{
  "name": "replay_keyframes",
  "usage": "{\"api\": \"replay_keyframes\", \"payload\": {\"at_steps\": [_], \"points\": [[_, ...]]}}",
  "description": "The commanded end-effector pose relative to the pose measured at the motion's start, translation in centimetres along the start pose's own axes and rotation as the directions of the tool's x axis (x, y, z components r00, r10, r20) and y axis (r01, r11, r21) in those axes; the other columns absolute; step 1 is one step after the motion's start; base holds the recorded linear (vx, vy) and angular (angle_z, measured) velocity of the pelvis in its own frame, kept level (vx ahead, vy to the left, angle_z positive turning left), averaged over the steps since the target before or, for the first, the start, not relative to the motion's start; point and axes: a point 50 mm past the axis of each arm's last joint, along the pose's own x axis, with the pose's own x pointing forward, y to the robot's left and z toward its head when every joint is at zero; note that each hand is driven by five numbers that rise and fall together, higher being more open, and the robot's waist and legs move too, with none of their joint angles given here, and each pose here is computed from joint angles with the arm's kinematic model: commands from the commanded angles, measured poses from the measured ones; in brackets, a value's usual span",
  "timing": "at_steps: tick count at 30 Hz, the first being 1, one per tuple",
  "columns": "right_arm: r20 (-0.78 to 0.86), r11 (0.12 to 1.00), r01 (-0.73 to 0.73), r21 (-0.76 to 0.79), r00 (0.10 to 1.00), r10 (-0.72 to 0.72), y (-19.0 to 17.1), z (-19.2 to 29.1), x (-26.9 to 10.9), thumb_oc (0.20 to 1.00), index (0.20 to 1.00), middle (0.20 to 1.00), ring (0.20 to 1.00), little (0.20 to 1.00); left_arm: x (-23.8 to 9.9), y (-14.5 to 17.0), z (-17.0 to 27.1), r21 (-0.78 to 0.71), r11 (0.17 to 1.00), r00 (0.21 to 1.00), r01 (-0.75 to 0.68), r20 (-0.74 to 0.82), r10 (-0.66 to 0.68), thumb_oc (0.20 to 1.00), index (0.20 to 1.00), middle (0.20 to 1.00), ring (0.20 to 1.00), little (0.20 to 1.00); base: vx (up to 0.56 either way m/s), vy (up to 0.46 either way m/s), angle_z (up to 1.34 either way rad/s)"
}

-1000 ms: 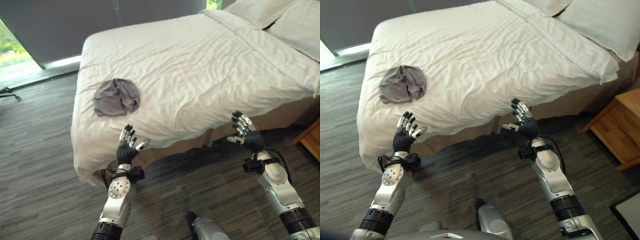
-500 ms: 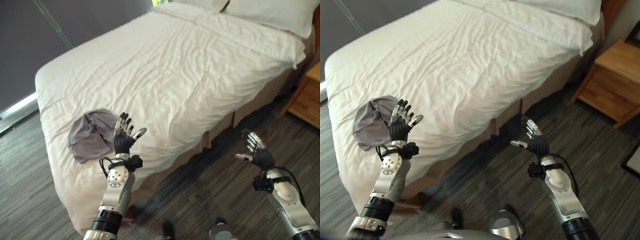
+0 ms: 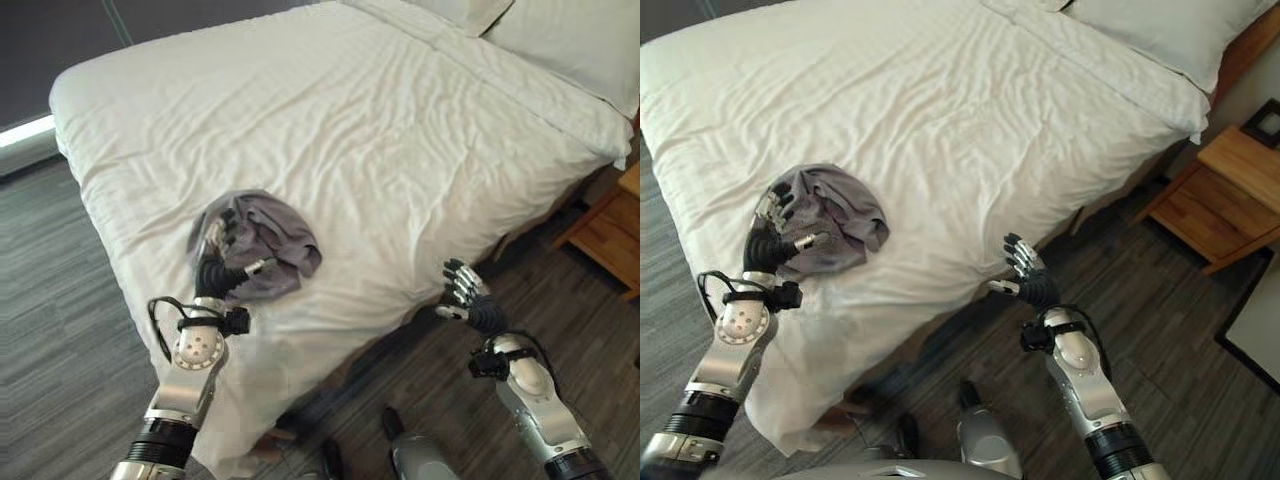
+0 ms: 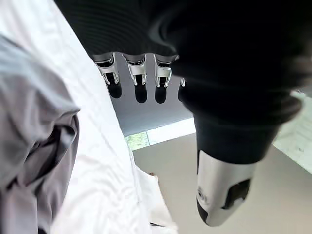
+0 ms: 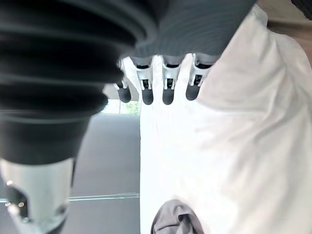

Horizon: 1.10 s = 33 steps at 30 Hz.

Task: Pick up bed clothes into laundry basket.

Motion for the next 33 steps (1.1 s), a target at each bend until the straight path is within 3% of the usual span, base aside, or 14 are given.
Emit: {"api": "replay_keyframes", "payload": {"at_steps": [1,3,9,10,12,15,21,26,33], "points": [[0.105,1.0,-0.005,-0.01,0.994,0.006,-0.8,2.2,0.6,1.0,1.0,1.0,1.0,1.0,1.4,2.7,1.8,0.256,0.963,0.991,-0.086,0.122,0.056,1.0,1.0,1.0,1.0,1.0,0.05,-0.068,-0.06],[0.082,0.999,-0.032,-0.014,0.996,0.033,-0.9,2.0,0.6,1.0,1.0,1.0,1.0,1.0,1.9,4.9,1.5,0.402,0.905,0.989,-0.137,0.109,0.101,1.0,1.0,1.0,1.0,1.0,0.04,-0.105,0.22],[0.06,0.99,-0.121,-0.066,0.99,0.125,-0.4,2.3,0.8,1.0,1.0,1.0,1.0,1.0,2.4,8.5,0.7,0.626,0.759,0.981,-0.178,0.053,0.187,1.0,1.0,1.0,1.0,1.0,0.01,-0.114,0.13],[0.069,0.981,-0.165,-0.102,0.983,0.172,0.0,3.1,1.7,1.0,1.0,1.0,1.0,1.0,2.4,9.6,0.4,0.694,0.699,0.977,-0.172,0.027,0.214,1.0,1.0,1.0,1.0,1.0,-0.01,-0.08,0.08],[0.076,0.978,-0.177,-0.11,0.98,0.186,0.3,3.3,2.2,1.0,1.0,1.0,1.0,1.0,2.3,10.2,0.1,0.731,0.661,0.973,-0.17,0.017,0.231,1.0,1.0,1.0,1.0,1.0,-0.01,-0.093,0.14],[0.127,0.952,-0.254,-0.173,0.952,0.277,1.7,5.4,4.2,1.0,1.0,1.0,1.0,1.0,2.1,11.4,-1.6,0.826,0.56,0.963,-0.065,-0.095,0.253,1.0,1.0,1.0,1.0,1.0,-0.05,-0.105,0.11],[0.186,0.925,-0.357,-0.135,0.907,0.377,4.7,6.6,5.6,1.0,1.0,1.0,1.0,1.0,4.1,11.6,-4.7,0.873,0.477,0.93,0.104,-0.256,0.265,1.0,1.0,1.0,1.0,1.0,-0.02,-0.067,0.31],[0.167,0.891,-0.444,-0.093,0.875,0.454,6.5,5.3,4.2,1.0,1.0,1.0,1.0,1.0,5.3,11.2,-6.9,0.861,0.425,0.878,0.278,-0.408,0.252,1.0,1.0,1.0,1.0,1.0,0.01,-0.037,-0.03],[0.159,0.88,-0.472,-0.054,0.866,0.474,7.1,4.3,3.0,1.0,1.0,1.0,1.0,1.0,7.8,9.7,-6.0,0.886,0.348,0.896,0.307,-0.392,0.209,1.0,1.0,1.0,1.0,1.0,0.01,-0.002,-0.13]]}}
